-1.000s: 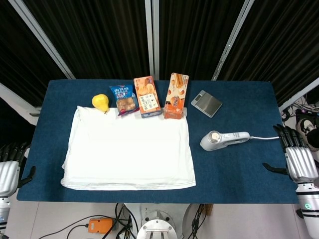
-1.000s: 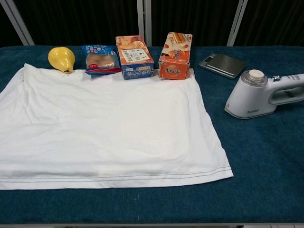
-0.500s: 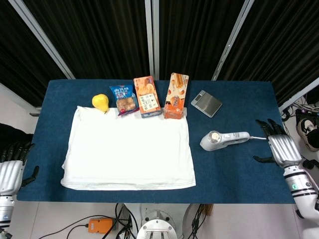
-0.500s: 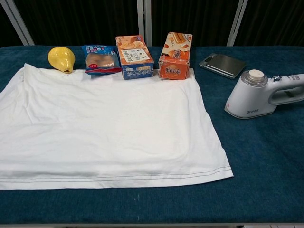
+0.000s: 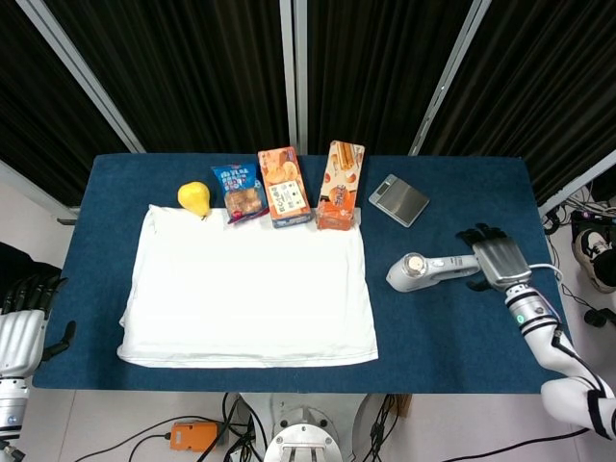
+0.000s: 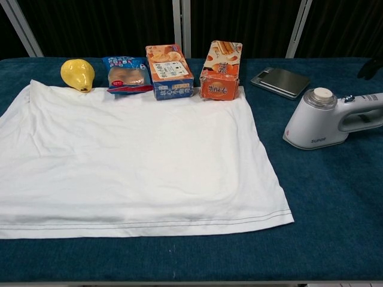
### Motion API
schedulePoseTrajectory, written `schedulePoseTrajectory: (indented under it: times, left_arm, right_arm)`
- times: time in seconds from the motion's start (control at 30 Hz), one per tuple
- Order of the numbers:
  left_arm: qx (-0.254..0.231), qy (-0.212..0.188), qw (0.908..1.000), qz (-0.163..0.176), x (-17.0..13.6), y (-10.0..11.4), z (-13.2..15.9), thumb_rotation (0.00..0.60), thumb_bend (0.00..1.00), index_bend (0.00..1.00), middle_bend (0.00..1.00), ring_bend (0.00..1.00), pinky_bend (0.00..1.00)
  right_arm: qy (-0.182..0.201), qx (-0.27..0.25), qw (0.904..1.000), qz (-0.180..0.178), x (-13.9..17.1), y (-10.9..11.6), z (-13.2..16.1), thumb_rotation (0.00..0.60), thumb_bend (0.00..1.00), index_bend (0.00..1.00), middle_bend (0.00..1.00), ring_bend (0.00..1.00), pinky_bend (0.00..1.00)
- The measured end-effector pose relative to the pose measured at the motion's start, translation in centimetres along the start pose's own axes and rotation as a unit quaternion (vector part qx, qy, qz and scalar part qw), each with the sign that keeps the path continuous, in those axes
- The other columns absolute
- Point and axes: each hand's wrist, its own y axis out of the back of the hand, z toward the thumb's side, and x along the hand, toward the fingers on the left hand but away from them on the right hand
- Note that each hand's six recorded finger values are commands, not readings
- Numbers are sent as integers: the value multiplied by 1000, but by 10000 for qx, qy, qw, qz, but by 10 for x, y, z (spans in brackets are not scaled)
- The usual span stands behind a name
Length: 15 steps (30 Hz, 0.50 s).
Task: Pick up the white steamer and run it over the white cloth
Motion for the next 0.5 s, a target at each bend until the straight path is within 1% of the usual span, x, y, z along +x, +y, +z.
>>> schedulePoseTrajectory:
  times: [0.1, 0.17, 0.27, 0.5]
  left_arm:
    - [1, 19, 10000, -18, 0, -1, -1, 600, 327, 140, 125, 35, 0]
    - [-2, 30, 10000, -19, -1, -1, -2, 600, 327, 140, 125, 35, 0]
    - [-1, 38, 10000, -4, -1, -1, -2, 600, 327, 140, 124, 35, 0]
    - [-17, 78, 10000, -16, -2, -2, -4, 600, 327, 140, 125, 35, 0]
  right_arm:
    - [80, 55, 9999, -52, -8, -7, 7, 600, 348, 353, 339, 226, 285]
    - [126, 53, 9998, -136, -13, -11, 11, 600, 395, 389, 362, 250, 306]
    - [189, 5, 9995, -261, -19, -15, 16, 600, 431, 425, 386, 277, 331]
    - [284, -36, 9989, -381, -31, -24, 24, 600, 441, 443, 397, 289, 343]
